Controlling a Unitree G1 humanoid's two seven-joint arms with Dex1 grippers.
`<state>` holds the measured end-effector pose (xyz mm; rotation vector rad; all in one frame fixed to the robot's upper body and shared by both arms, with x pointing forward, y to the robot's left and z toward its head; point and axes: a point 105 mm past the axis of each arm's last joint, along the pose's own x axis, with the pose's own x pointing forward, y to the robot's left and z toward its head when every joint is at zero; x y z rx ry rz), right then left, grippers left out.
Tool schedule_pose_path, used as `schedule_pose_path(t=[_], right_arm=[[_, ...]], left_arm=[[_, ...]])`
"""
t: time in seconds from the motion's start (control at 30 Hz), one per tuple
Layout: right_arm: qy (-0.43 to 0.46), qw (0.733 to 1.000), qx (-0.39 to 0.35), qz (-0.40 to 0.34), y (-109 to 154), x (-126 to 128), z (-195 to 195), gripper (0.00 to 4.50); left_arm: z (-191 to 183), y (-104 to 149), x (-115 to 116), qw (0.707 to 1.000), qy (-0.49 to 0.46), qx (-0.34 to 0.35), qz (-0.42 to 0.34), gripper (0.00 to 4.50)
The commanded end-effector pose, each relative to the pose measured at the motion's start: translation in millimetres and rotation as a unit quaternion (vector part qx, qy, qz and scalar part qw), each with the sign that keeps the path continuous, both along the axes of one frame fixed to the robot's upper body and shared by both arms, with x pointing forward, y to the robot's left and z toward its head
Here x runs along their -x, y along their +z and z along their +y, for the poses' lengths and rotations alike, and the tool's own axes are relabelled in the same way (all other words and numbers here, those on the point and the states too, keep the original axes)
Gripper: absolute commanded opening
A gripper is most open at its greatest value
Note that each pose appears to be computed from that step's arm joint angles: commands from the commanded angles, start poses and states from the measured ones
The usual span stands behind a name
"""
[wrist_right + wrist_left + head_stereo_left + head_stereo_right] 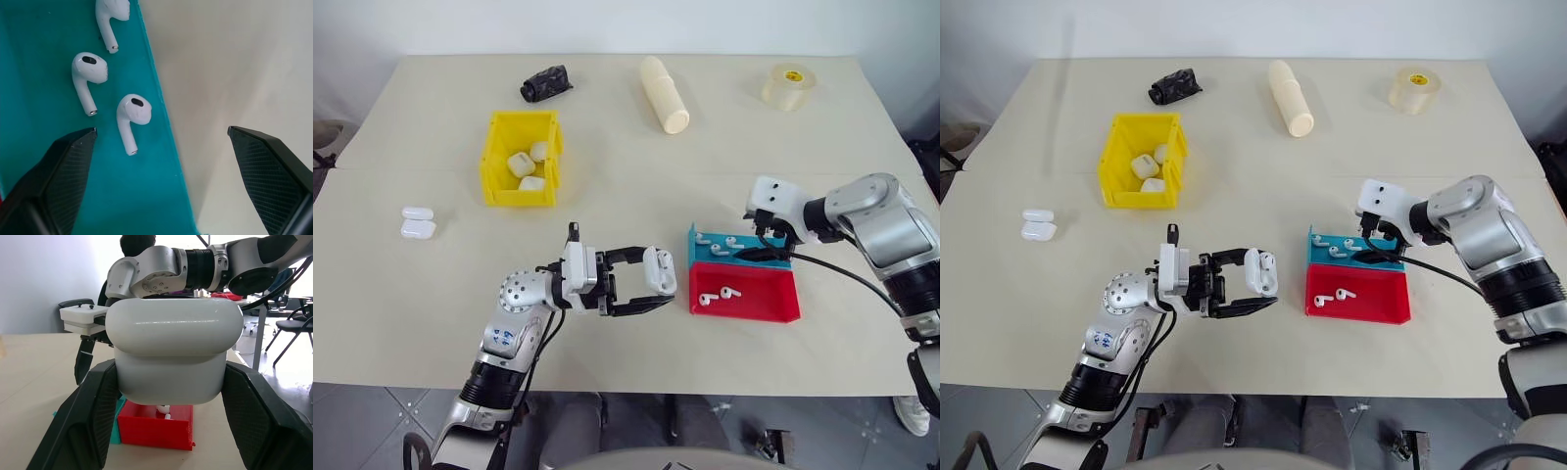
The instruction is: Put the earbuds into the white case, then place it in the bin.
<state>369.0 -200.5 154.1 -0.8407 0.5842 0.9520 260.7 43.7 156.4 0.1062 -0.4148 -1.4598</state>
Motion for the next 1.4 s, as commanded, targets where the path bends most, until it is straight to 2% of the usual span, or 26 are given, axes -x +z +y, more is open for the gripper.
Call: schedule_pose_path(t=[0.03,0.07,0.17,0.33,0.77,0.87,0.97,1.0,1.23,1.4], right_arm=[[0.022,1.000,0.012,-0.001,1,-3,6,4.49],[0.027,1.000,0.012,0.001,1,-4,9,4.49],[0.042,0.999,0.020,0.011,-2,-4,12,3.85],[0.040,0.998,0.033,0.029,-7,-3,10,2.19],[0.026,0.997,0.042,0.051,-16,-2,6,2.19],[0.029,0.997,0.043,0.057,-19,-1,8,1.62],[0.029,0.997,0.043,0.059,-20,-1,8,0.67],[0.029,0.997,0.044,0.059,-20,-1,7,0.52],[0.028,0.998,0.028,0.046,-14,-1,9,0.52],[0.026,0.999,-0.020,0.002,13,-1,11,0.52]], left_arm=[[0,7,3,1.000,0.004,0.008,-0.018,2.79],[0,7,3,1.000,0.005,0.009,-0.018,2.79],[0,7,3,1.000,0.006,0.010,-0.018,2.79],[-1,7,3,1.000,0.006,0.011,-0.020,2.79],[1,8,2,1.000,0.009,0.013,-0.022,2.79],[1,9,2,1.000,0.010,0.012,-0.024,2.79],[2,9,2,1.000,0.010,0.011,-0.024,2.79],[2,9,2,1.000,0.010,0.011,-0.024,2.79],[2,9,2,1.000,0.008,0.009,-0.025,2.79],[2,9,2,1.000,0.004,0.007,-0.026,2.79]])
